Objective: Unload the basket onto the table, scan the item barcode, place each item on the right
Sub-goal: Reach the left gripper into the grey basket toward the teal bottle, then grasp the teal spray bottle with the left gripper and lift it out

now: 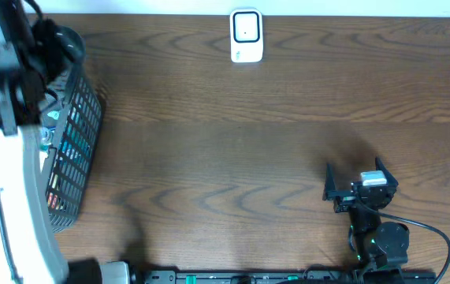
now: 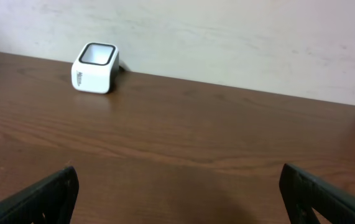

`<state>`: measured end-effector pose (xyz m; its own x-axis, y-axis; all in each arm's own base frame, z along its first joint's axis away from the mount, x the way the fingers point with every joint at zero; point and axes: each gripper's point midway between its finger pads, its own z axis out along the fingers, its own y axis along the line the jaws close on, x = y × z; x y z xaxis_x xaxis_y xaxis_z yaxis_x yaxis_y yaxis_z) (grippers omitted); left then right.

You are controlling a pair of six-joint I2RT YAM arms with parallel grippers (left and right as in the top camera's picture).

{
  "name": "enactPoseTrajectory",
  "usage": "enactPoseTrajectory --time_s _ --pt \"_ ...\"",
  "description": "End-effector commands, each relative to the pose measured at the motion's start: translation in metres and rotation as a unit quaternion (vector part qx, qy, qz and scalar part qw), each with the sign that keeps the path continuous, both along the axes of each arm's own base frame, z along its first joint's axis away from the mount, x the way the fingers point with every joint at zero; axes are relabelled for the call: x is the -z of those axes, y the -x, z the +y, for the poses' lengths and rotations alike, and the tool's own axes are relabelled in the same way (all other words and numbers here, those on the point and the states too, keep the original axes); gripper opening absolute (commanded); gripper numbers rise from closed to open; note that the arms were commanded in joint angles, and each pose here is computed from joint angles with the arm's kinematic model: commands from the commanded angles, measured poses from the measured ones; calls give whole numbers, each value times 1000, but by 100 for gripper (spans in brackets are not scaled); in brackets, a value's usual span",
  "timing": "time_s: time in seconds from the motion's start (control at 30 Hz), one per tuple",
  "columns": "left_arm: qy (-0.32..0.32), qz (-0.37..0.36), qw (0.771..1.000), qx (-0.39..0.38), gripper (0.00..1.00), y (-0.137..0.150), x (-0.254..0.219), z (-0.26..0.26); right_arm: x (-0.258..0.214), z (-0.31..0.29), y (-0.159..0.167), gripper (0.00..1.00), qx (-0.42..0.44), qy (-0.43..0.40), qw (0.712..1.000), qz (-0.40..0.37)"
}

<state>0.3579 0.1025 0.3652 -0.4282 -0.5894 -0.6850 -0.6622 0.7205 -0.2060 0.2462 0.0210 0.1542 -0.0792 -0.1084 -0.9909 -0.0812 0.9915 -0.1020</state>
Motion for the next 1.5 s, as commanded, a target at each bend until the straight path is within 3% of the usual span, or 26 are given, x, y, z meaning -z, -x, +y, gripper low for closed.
enactPoseTrajectory --time_s 0.0,0.27,0.67,1.1,1.47 --pt "60 6 991 -120 98 3 22 36 1 -1 0 99 2 6 1000 1" --pt "184 70 968 -154 98 2 82 66 1 -1 0 99 2 6 1000 1" --pt "202 177 918 -292 98 75 110 89 1 -1 0 99 2 6 1000 1" --pt "210 200 910 -298 98 78 126 86 1 -1 0 99 2 6 1000 1" --pt "236 286 878 -302 98 81 186 81 1 -1 0 99 2 6 1000 1"
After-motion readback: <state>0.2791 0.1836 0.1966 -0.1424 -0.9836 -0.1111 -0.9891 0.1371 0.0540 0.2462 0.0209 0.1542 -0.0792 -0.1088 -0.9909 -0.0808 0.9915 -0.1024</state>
